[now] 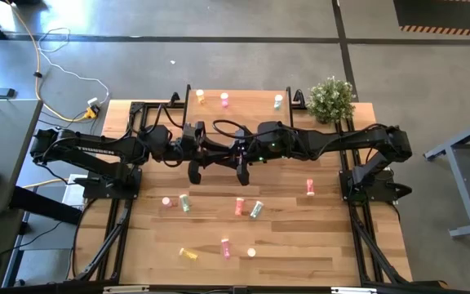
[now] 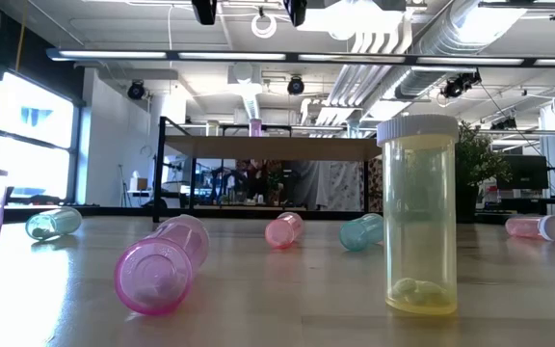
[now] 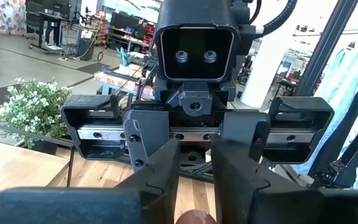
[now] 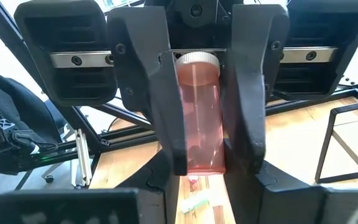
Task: Pick and place medicine bottles onto shelf by color
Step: Put the bottom pink pill bottle on the shelf
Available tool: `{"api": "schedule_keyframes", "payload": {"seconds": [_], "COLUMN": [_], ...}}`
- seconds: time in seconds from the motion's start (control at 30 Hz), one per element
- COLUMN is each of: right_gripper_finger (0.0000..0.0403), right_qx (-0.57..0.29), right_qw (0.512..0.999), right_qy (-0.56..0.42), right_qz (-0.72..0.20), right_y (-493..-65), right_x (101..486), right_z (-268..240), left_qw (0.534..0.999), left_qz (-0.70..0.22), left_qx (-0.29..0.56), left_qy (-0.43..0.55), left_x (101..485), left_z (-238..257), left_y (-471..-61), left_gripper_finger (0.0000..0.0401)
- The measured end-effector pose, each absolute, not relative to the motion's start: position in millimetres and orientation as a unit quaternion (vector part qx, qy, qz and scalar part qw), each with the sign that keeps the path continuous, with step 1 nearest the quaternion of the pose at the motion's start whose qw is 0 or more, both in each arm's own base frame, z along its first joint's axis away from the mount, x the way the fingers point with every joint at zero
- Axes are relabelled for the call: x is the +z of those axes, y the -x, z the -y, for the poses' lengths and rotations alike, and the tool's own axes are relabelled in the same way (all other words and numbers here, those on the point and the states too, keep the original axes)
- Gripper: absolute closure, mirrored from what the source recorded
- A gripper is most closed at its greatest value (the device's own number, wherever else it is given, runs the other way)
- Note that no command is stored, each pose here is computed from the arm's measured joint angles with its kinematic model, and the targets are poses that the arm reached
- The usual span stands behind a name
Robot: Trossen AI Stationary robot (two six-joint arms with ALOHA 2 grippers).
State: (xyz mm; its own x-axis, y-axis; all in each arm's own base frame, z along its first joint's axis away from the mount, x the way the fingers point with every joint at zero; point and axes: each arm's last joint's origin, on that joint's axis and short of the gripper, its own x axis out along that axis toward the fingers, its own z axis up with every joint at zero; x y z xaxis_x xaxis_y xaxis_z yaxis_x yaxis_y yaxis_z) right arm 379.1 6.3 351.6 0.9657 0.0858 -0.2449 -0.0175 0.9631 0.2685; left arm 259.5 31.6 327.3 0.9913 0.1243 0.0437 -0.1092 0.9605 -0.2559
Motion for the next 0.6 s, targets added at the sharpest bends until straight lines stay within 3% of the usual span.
{"api": "schedule_keyframes", "payload": {"seconds": [0.6], "right_gripper_finger": [0.0312], "right_qx": [0.017], "right_qw": [0.981], "right_qy": [-0.138], "right_qz": [-0.136], "right_y": [-378.5], "right_x": [350.0], "right_z": [-5.8], "left_qw": [0.99], "left_qz": [0.031], "left_qx": [0.06], "left_qy": [0.127], "left_x": [328.2], "left_z": [-31.7], "left_y": [-258.3], "left_gripper_finger": [0.0188]}}
